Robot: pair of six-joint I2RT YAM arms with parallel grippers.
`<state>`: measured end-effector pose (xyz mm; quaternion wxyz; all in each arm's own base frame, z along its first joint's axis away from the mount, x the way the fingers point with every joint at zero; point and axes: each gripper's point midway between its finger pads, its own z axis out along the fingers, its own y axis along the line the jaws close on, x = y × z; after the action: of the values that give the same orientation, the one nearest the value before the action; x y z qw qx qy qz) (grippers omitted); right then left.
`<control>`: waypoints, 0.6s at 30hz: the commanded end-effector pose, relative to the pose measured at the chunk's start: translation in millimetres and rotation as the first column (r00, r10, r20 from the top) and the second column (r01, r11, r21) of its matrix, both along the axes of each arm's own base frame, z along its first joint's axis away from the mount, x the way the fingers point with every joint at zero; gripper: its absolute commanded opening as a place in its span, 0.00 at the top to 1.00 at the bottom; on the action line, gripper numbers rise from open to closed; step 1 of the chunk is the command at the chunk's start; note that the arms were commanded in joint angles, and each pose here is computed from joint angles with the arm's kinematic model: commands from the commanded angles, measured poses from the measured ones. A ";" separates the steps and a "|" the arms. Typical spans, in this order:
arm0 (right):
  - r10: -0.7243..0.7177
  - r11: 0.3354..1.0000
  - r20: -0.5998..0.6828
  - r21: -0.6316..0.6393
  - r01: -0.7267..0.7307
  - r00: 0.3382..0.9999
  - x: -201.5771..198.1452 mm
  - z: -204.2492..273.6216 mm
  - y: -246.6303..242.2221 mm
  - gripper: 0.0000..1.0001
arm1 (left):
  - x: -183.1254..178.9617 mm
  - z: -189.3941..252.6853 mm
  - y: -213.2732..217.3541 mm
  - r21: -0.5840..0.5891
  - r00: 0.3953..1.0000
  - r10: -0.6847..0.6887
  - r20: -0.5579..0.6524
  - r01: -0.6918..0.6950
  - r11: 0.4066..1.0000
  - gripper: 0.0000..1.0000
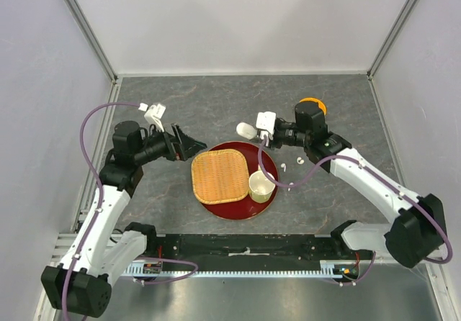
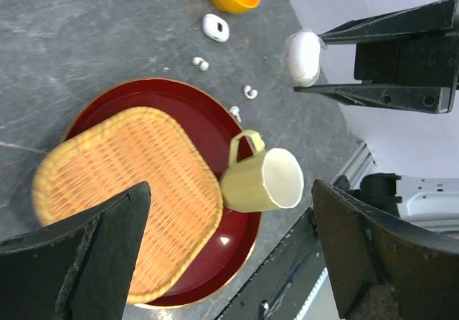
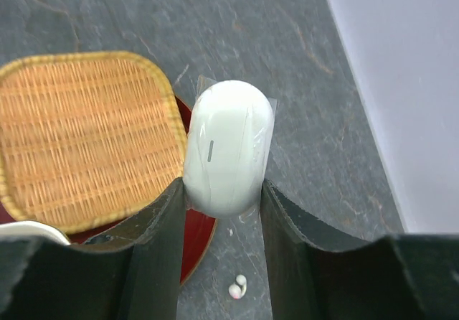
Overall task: Insert the wireless bluetooth earbuds into the charging case
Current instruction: Pick up the charging case at the center of the board.
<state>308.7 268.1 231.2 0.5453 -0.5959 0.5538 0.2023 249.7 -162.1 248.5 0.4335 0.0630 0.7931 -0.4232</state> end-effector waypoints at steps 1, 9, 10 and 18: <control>0.037 0.994 0.052 0.099 -0.042 0.998 -24.6 32.3 9.8 1.00 | -5.0 40.6 -24.6 -0.063 0.997 -0.029 0.075 0.034 0.997 0.00; 0.103 0.989 0.022 0.109 -0.104 0.994 -63.5 30.6 27.0 1.00 | -12.2 47.3 -65.8 -0.051 0.995 -0.052 0.091 0.056 0.997 0.00; 0.105 0.988 0.019 0.110 -0.106 0.994 -67.0 31.0 28.1 1.00 | -13.1 48.2 -69.3 -0.053 0.994 -0.060 0.093 0.065 0.996 0.00; 0.142 0.985 -0.002 0.099 -0.141 0.990 -89.0 22.1 41.9 1.00 | -14.9 38.5 -89.4 -0.033 0.994 -0.087 0.069 0.089 0.995 0.08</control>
<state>227.9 305.9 244.8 0.5462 -0.6110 0.5085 0.2642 227.1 -244.1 261.9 0.4141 0.1167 0.7861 -0.4437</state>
